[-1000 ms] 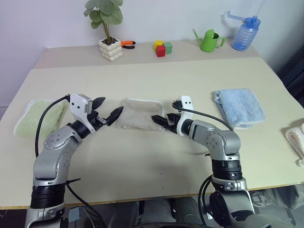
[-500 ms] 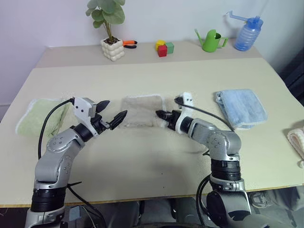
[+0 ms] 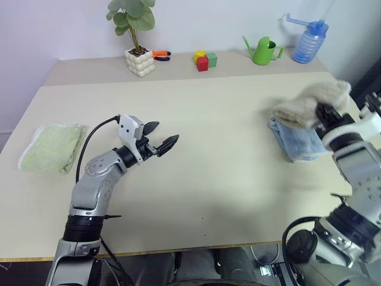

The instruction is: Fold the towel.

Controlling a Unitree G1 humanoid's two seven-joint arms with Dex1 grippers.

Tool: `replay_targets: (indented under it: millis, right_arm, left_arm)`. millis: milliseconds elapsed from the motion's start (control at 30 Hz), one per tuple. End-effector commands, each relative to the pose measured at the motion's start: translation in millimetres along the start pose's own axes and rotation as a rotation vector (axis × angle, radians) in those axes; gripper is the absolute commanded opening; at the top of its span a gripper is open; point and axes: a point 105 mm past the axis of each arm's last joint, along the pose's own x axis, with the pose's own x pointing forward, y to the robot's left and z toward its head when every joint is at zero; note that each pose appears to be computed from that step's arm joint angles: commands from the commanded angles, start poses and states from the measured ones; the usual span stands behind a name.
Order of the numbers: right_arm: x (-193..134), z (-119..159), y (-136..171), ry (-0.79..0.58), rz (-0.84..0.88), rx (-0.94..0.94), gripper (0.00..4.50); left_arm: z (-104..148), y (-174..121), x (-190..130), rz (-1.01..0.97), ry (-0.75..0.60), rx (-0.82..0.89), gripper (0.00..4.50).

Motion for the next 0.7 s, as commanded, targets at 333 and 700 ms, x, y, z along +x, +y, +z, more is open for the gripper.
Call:
replay_targets:
  millis: [333, 700]
  right_arm:
    - [-33.8, 2.0, -28.3, -0.008, -0.152, -0.044, 2.93]
    - [-30.3, 74.4, 11.3, -0.274, -0.028, -0.671, 3.87]
  left_arm:
    - [-2.3, -9.2, 12.5, -0.087, -0.006, 0.029, 4.5]
    - [0.5, 41.4, 6.3, 0.168, -0.025, 0.133, 4.5]
